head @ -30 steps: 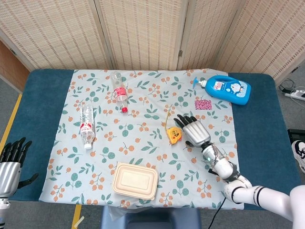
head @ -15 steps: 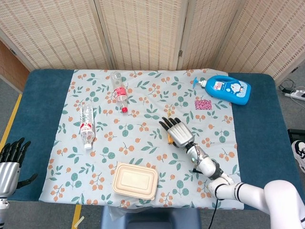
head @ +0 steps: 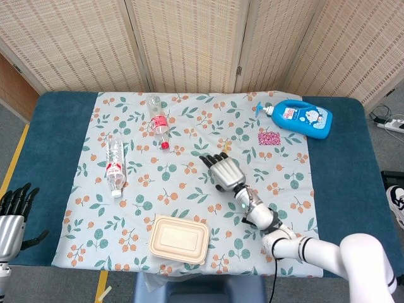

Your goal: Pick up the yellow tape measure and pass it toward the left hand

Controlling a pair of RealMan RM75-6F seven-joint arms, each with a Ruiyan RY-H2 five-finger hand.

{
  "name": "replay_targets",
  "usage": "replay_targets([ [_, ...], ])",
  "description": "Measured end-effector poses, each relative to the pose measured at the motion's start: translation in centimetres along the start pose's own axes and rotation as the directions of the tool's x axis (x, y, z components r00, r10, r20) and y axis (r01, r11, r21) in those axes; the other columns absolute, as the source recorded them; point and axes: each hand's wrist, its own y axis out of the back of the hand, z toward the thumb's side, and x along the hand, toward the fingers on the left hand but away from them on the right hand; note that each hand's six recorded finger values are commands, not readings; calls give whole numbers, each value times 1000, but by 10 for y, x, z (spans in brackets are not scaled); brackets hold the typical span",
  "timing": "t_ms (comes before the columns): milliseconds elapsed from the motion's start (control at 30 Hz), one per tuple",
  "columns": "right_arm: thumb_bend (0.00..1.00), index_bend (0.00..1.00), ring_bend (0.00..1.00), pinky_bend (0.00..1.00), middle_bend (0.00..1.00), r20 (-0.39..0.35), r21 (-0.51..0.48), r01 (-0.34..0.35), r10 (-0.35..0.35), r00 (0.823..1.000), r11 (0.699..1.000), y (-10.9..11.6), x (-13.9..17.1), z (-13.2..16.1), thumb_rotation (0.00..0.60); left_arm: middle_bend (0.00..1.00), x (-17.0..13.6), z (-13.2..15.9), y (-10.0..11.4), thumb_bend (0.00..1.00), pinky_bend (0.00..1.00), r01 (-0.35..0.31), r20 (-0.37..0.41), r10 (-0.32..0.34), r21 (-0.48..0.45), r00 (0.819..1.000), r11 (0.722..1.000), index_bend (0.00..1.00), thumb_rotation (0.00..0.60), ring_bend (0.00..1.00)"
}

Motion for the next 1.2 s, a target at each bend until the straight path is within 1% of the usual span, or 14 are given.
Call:
replay_targets([
  [67,302,71,209,172,309,5,-24,-27,27,1000,999,7,4,-12,600,0,0,1,-1,188,0,2,3,-2,-2,1000,1000,0,600,0],
  [167,369,91,216,170,341,10,-56,-73,73,997,996,11,8,-25,600,0,1,4,-2,187,0,3,11,-3,-2,1000,1000,0,600,0],
  [267,404,96,216,166,355,-1,-73,-101,101,995,992,10,7,-23,600,0,1,6,-1,188,0,2,15,-2,-1,1000,1000,0,600,0],
  [467,423,105,218,164,375,-19,-66,-109,108,994,992,7,3,-16,600,0,-1,3,0,187,0,0,4,0,2,1000,1000,0,600,0],
  [733,422,105,216,161,379,6,-41,-140,140,990,989,-5,5,-25,600,0,-3,-1,-2,187,0,5,-10,-5,-1,1000,1000,0,600,0],
  [933,423,105,218,161,382,34,-39,-156,157,987,987,-10,18,-39,600,0,-2,0,-2,188,0,0,-3,0,-6,1000,1000,0,600,0],
  [1200,423,105,219,161,376,62,-74,-177,182,981,981,-19,46,-58,600,0,-1,2,-4,188,0,-2,9,2,-12,1000,1000,0,600,0],
])
